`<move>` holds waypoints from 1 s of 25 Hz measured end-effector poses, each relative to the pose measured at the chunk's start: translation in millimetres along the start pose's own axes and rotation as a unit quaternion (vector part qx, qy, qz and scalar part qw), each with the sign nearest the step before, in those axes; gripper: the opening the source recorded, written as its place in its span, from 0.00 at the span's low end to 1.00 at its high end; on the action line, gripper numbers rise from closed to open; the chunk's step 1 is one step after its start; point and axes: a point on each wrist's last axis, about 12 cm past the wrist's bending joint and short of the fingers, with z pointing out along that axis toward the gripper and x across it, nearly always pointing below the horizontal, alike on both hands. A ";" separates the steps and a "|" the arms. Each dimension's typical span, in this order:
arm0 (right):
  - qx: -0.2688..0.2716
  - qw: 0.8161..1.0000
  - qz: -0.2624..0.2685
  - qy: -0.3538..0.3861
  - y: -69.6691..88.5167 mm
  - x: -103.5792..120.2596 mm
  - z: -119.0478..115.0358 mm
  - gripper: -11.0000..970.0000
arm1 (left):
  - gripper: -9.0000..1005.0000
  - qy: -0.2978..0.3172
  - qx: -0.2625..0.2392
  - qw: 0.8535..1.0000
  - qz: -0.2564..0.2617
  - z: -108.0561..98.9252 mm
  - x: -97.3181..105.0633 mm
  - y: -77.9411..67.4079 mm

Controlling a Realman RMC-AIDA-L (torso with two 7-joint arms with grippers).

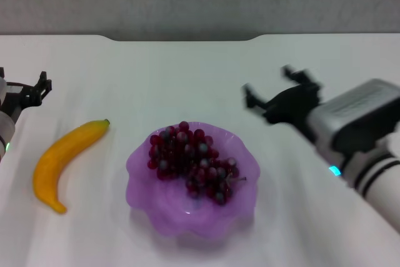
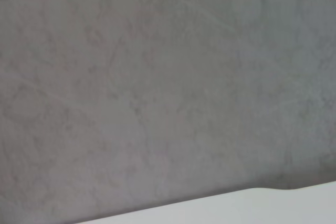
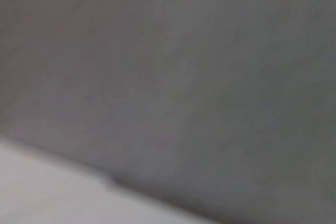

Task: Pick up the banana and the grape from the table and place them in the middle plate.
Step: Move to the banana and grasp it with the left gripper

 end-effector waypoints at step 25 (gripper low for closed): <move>0.254 0.940 0.197 -0.118 -124.8 63.2 -61.1 0.93 | 0.89 0.000 0.031 0.999 -0.033 2.9 -12.1 -19.8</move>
